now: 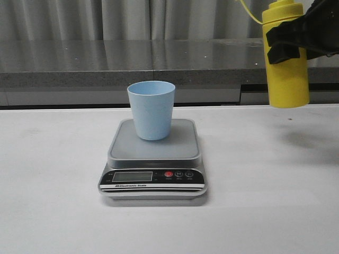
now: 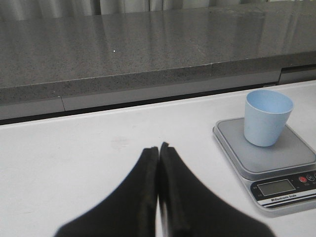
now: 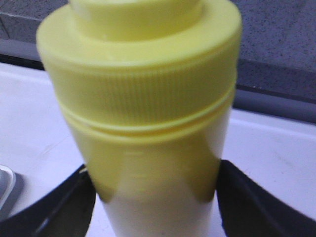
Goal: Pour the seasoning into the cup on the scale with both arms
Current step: 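Lower the yellow bottle onto the table and open the right gripper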
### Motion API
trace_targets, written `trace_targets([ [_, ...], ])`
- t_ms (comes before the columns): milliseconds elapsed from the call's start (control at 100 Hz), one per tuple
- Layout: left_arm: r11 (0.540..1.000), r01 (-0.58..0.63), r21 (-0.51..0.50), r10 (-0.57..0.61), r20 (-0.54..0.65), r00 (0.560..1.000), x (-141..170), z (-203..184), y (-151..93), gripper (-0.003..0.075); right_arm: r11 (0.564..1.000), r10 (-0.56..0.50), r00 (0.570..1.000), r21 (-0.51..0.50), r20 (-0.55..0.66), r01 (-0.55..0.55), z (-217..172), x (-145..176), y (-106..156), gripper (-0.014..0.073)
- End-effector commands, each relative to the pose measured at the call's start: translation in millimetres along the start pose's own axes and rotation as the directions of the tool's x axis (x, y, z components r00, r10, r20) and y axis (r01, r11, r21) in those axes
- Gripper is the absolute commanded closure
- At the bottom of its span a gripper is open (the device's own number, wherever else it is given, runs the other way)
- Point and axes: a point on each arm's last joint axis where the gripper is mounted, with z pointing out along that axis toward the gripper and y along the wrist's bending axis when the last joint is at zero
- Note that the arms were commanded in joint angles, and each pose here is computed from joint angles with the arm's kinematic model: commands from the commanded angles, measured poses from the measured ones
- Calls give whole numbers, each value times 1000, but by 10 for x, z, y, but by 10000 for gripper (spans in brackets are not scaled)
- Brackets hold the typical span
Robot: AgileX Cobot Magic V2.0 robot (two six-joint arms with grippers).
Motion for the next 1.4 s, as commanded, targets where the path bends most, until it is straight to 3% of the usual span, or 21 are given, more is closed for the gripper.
trace_targets([
  [0,1000,8,-7,-7,87,996,-140,-19,6,741,999,-50,994,-10,97,51,-150,-196,2,341],
  [90,1000,8,-7,-7,87,996,-140,-19,6,741,996,-75,988,-41,135,81,-145,-140,38,341],
  [360,1000,8,-7,-7,87,996,-140,-19,6,741,995,49,954,-98,295,-21,-164,190,89,341],
  [890,1000,8,-7,-7,87,996,-140,-19,6,741,987,127,955,-134,268,-93,74,542,98,329],
  [940,1000,8,-7,-7,87,996,-140,-19,6,741,986,127,955,-134,266,-94,73,549,98,284],
  [1090,1000,8,-7,-7,87,996,-140,-19,6,741,986,128,957,-134,261,-96,70,568,99,16],
  [1160,1000,8,-7,-7,87,996,-140,-19,6,741,986,128,957,-133,260,-96,71,569,98,-70],
  [1390,1000,8,-7,-7,87,996,-140,-19,6,741,986,131,961,-133,243,-101,44,637,105,-53],
])
